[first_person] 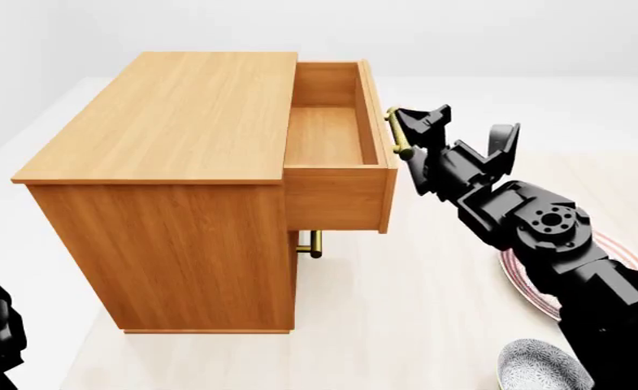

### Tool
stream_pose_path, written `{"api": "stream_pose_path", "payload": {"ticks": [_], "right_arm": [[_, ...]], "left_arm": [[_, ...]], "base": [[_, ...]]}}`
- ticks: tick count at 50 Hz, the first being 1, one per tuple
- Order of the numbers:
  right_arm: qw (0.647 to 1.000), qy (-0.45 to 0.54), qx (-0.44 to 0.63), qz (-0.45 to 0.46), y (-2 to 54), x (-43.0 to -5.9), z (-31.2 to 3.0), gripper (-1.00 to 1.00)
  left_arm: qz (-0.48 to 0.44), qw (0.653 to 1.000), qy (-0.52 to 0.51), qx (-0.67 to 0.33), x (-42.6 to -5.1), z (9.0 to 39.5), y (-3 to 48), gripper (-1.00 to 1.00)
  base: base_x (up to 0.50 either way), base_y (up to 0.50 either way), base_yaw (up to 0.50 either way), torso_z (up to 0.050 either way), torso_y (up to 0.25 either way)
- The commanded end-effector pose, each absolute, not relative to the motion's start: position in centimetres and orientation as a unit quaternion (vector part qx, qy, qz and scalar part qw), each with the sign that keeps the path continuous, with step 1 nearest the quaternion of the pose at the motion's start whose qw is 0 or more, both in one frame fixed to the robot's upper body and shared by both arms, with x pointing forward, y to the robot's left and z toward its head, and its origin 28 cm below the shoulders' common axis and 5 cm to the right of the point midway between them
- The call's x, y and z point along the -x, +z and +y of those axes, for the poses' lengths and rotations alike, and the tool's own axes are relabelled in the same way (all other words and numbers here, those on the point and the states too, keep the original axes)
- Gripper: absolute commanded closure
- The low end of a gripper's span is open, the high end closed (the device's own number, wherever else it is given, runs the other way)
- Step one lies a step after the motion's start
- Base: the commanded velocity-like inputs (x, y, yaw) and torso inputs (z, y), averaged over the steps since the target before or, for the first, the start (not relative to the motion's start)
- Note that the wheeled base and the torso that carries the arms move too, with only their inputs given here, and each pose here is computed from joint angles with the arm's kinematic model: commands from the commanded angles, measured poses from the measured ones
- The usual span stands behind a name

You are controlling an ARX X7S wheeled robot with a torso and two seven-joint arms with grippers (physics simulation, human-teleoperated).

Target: Open the top drawer of the cabinet and put the bowl in it.

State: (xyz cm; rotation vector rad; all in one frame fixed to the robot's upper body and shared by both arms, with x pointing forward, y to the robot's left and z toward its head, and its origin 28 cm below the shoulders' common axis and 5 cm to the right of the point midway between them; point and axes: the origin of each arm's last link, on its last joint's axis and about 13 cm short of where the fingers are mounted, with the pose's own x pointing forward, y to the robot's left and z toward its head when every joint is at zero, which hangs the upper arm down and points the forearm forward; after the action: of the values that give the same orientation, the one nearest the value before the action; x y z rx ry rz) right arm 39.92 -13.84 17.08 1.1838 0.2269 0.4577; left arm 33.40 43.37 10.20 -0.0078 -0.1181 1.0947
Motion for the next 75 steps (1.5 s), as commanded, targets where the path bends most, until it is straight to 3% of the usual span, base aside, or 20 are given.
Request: {"api": "stream_pose_path", "payload": {"ticks": [1, 17, 24, 31, 39, 45, 52, 75], "right_arm": [[0.792, 0.202, -0.567, 0.103, 17.4, -40.4, -14.5, -1.0], [0.811, 0.168, -0.555, 0.082, 18.2, -40.6, -15.4, -1.0], [0.865, 0.162, -0.475, 0.022, 24.0, -40.1, -16.2, -1.0], [0.936, 0.161, -0.314, -0.017, 32.9, -39.0, -15.9, -1.0], [0.977, 0.151, -0.152, -0.024, 40.1, -38.1, -14.5, -1.0], [0.983, 0.165, -0.084, 0.017, 43.2, -38.0, -12.2, -1.0], [0.976, 0.189, -0.076, 0.07, 44.6, -37.7, -9.9, -1.0], [0.941, 0.186, -0.015, 0.281, 40.5, -37.1, -7.6, -1.0]], "left_arm": [[-0.057, 0.852, 0.52, 0.003, -33.4, 43.3, 10.2, -1.0], [-0.059, 0.853, 0.519, 0.004, -33.4, 43.4, 10.2, -1.0], [-0.06, 0.853, 0.519, 0.006, -33.4, 43.4, 10.2, -1.0], [-0.058, 0.852, 0.52, 0.009, -33.2, 43.4, 9.9, -1.0], [-0.059, 0.852, 0.52, 0.012, -33.2, 43.5, 10.0, -1.0], [-0.061, 0.851, 0.521, 0.014, -33.0, 43.7, 10.0, -1.0], [-0.058, 0.85, 0.523, 0.017, -32.9, 43.8, 9.8, -1.0], [-0.061, 0.85, 0.523, 0.02, -33.0, 43.8, 10.1, -1.0]], "base": [[0.0, 0.0, 0.0, 0.0, 0.0], [0.0, 0.0, 0.0, 0.0, 0.0], [0.0, 0.0, 0.0, 0.0, 0.0], [0.0, 0.0, 0.0, 0.0, 0.0], [0.0, 0.0, 0.0, 0.0, 0.0], [0.0, 0.0, 0.0, 0.0, 0.0], [0.0, 0.0, 0.0, 0.0, 0.0], [0.0, 0.0, 0.0, 0.0, 0.0]]}}
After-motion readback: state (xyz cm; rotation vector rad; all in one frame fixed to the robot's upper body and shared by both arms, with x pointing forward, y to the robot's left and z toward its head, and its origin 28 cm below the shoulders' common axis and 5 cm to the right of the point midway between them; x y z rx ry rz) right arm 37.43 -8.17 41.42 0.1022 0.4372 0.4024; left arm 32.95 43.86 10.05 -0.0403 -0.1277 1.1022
